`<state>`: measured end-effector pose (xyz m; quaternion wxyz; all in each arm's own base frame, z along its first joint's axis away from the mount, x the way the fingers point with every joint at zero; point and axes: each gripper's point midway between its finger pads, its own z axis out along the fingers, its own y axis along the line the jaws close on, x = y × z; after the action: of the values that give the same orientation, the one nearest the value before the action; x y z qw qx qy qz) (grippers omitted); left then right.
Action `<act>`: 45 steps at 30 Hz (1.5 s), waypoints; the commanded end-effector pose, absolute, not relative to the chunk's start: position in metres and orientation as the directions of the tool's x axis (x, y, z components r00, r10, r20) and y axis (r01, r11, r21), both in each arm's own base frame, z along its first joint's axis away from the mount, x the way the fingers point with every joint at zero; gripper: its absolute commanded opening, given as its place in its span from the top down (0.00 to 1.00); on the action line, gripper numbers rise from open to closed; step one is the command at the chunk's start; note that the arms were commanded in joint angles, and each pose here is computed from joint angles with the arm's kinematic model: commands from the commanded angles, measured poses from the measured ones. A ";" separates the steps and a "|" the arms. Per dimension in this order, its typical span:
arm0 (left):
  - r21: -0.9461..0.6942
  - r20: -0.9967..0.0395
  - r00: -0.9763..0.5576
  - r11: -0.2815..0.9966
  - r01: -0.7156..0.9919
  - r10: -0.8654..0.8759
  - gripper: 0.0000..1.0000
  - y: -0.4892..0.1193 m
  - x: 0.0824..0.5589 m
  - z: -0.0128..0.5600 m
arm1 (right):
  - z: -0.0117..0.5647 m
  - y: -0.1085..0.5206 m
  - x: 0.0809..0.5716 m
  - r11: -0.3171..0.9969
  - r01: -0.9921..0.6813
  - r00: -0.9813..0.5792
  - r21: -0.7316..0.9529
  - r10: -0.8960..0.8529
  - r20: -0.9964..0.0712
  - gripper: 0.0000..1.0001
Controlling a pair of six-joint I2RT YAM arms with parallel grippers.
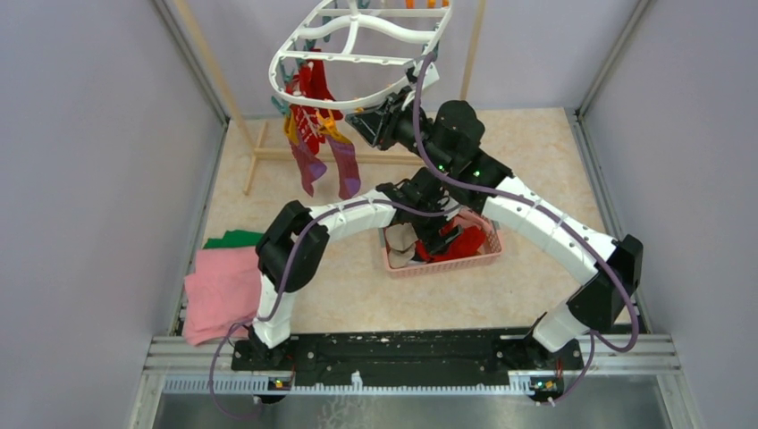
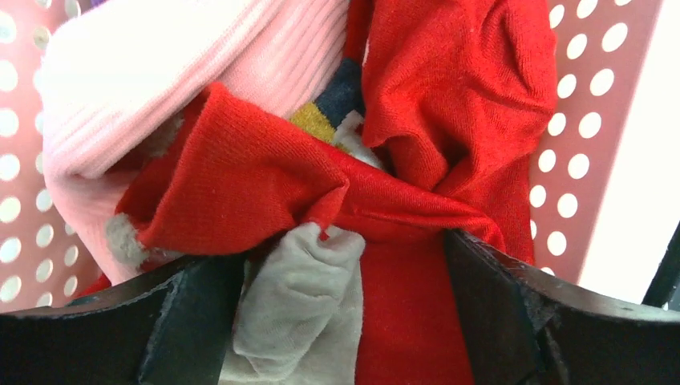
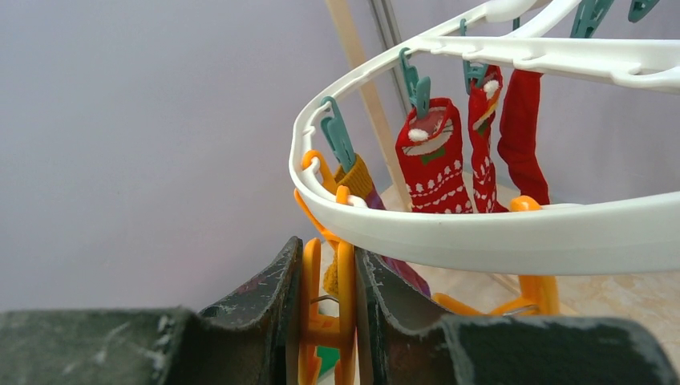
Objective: Remove the socks clipped to the hanger
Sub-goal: Place the sock in the bin, then remove the sock from the hanger.
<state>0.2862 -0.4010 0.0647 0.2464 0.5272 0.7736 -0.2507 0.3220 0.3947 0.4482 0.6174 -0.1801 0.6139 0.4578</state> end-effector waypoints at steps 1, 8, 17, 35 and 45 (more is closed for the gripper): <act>-0.093 -0.596 -0.300 0.308 0.947 0.744 0.01 -0.367 0.270 0.079 | 0.473 0.383 0.307 0.496 -0.806 -0.142 0.322 0.366 -0.920 0.99; -0.214 -0.701 -0.112 -0.057 0.975 0.705 0.01 -0.332 0.160 0.172 | 0.468 0.370 0.311 0.515 -0.795 -0.132 0.320 0.368 -0.920 0.98; -0.134 -0.695 -0.028 -0.091 0.987 0.718 0.01 -0.281 0.131 0.215 | 0.466 0.356 0.317 0.530 -0.782 -0.123 0.328 0.385 -0.915 0.98; -0.145 -0.934 -0.261 0.410 0.900 0.244 0.09 -0.167 0.261 0.317 | 0.479 0.351 0.306 0.495 -0.797 -0.132 0.345 0.414 -0.901 0.95; -0.171 -0.980 -0.196 0.416 0.893 0.018 0.08 -0.168 0.308 0.332 | 0.480 0.353 0.297 0.450 -0.817 -0.162 0.361 0.421 -0.892 0.91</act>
<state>0.3002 -0.1512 0.2823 0.4552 0.3229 0.7441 -0.3673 0.3153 0.3601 0.4578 0.6233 -0.1626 0.6047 0.4684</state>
